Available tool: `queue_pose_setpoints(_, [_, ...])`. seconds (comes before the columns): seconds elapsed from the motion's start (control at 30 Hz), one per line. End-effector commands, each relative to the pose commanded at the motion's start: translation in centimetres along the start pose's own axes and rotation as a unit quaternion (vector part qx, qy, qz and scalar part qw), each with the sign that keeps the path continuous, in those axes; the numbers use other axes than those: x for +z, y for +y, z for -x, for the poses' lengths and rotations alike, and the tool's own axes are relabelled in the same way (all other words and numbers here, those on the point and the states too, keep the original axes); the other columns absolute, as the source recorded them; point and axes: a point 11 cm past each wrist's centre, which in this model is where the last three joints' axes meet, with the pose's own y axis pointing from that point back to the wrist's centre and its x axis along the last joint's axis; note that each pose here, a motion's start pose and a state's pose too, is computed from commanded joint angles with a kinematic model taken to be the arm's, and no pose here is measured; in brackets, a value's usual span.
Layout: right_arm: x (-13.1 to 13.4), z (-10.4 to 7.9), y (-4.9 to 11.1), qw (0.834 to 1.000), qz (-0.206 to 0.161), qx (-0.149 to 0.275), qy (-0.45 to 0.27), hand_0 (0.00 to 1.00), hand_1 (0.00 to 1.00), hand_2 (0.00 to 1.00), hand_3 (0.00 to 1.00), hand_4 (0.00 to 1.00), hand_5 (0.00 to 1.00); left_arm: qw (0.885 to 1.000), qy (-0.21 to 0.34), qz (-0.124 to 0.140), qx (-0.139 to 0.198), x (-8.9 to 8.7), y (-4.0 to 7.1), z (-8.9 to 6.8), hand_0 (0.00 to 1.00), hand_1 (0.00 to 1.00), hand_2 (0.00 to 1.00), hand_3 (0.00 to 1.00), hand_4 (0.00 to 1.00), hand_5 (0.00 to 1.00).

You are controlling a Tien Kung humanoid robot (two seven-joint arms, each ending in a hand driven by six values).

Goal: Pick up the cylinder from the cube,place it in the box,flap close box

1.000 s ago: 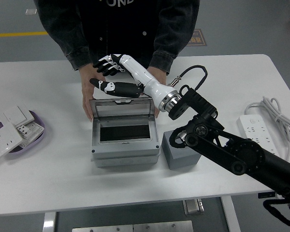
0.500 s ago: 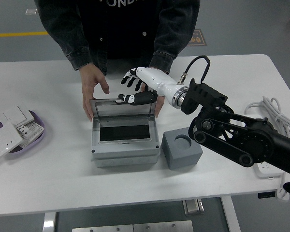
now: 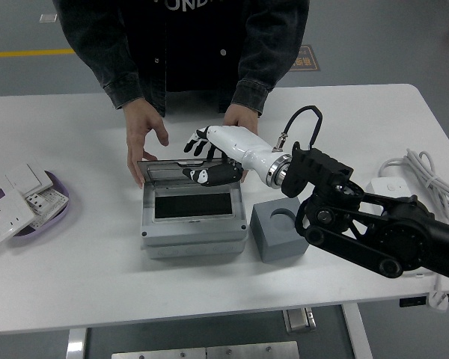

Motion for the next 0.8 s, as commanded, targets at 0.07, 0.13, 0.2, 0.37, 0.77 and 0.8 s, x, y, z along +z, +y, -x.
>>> queue_pose_setpoints(0.07, [-0.3, 0.5, 0.3, 1.000, -0.003, -0.006, 0.009, 0.355, 0.509, 0.620, 0.685, 0.706, 0.455, 1.000, -0.001, 0.002, -0.001, 0.0, 0.0, 0.1, 0.635, 0.667, 0.591, 0.649, 0.719, 0.284])
queue_pose_setpoints(0.13, [-0.8, 1.1, 0.6, 0.999, -0.008, -0.016, 0.029, 0.337, 0.506, 0.619, 0.684, 0.703, 0.454, 1.000, -0.002, 0.004, -0.002, 0.0, 0.0, 0.2, 0.635, 0.667, 0.591, 0.649, 0.719, 0.282])
queue_pose_setpoints(0.2, [-1.0, 1.5, 0.7, 0.999, -0.009, -0.022, 0.037, 0.337, 0.506, 0.619, 0.684, 0.703, 0.454, 1.000, -0.002, 0.005, -0.003, 0.1, 0.0, 0.2, 0.635, 0.667, 0.591, 0.649, 0.719, 0.282])
queue_pose_setpoints(0.37, [-1.2, 2.2, 1.0, 0.998, -0.009, -0.038, 0.049, 0.335, 0.502, 0.615, 0.687, 0.700, 0.460, 1.000, -0.005, 0.011, -0.006, 0.1, 0.0, 0.3, 0.635, 0.667, 0.591, 0.650, 0.719, 0.283])
queue_pose_setpoints(0.77, [-0.5, 2.4, 1.2, 0.998, 0.002, -0.060, 0.033, 0.351, 0.507, 0.619, 0.691, 0.651, 0.460, 1.000, -0.007, 0.014, -0.007, 0.1, 0.0, 0.4, 0.635, 0.667, 0.591, 0.649, 0.718, 0.283])
queue_pose_setpoints(0.8, [-0.2, 2.1, 1.3, 0.998, 0.005, -0.055, 0.027, 0.351, 0.507, 0.619, 0.691, 0.651, 0.460, 1.000, -0.007, 0.014, -0.007, 0.1, 0.0, 0.4, 0.635, 0.667, 0.591, 0.649, 0.718, 0.283])
